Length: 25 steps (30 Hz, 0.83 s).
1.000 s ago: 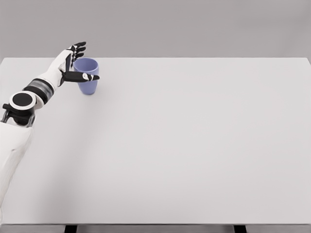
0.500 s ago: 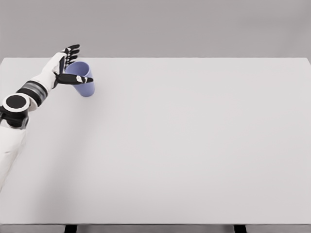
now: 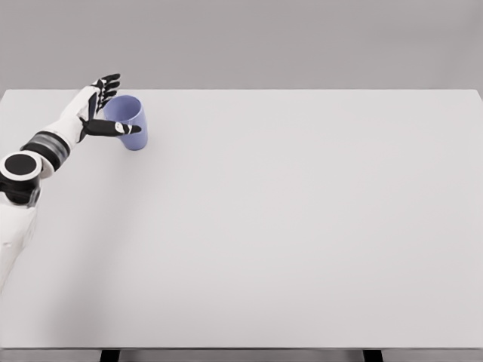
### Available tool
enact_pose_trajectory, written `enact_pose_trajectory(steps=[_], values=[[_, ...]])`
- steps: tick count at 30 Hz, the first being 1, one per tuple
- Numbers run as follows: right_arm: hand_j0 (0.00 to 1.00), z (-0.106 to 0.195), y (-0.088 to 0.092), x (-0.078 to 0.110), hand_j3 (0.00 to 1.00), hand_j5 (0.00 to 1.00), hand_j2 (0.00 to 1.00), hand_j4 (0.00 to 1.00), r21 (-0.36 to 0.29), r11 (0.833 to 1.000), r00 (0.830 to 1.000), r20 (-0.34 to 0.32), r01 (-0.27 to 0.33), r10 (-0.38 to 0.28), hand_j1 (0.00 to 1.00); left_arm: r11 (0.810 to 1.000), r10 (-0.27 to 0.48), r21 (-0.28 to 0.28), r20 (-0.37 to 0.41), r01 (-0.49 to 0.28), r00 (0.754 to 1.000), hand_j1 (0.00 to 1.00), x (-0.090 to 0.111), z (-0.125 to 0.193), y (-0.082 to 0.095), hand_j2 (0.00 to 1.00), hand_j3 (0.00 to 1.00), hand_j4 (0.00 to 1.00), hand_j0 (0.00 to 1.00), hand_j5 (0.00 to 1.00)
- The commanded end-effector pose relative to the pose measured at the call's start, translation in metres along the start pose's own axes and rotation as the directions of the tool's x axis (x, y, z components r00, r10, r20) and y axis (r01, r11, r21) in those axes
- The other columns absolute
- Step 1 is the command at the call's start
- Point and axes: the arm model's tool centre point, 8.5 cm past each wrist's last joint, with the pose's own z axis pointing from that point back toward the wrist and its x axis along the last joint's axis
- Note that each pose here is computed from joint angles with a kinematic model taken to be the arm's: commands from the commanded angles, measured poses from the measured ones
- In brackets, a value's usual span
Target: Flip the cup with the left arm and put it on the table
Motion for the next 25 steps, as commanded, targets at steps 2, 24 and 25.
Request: enact_pose_trajectory(steps=[2, 24, 25], values=[[1.00, 0.000, 0.000, 0.000, 1.00, 1.00, 1.00, 1.00, 0.000, 1.000, 1.000, 0.000, 0.000, 0.000, 1.00, 1.000, 0.000, 0.012, 0.028, -0.001, 1.000, 1.00, 0.008, 0.004, 0.005, 1.00, 1.00, 1.00, 1.00, 1.00], [1.00, 0.000, 0.000, 0.000, 1.00, 1.00, 1.00, 1.00, 0.000, 1.000, 1.000, 0.000, 0.000, 0.000, 1.00, 0.986, -0.142, 0.113, 0.158, 0.125, 0.977, 1.00, 0.028, 0.059, 0.061, 1.00, 1.00, 1.00, 1.00, 1.00], [1.00, 0.000, 0.000, 0.000, 1.00, 1.00, 1.00, 1.00, 0.000, 1.000, 1.000, 0.000, 0.000, 0.000, 1.00, 0.986, -0.141, 0.113, 0.156, 0.124, 0.978, 1.00, 0.027, 0.059, 0.060, 1.00, 1.00, 1.00, 1.00, 1.00]])
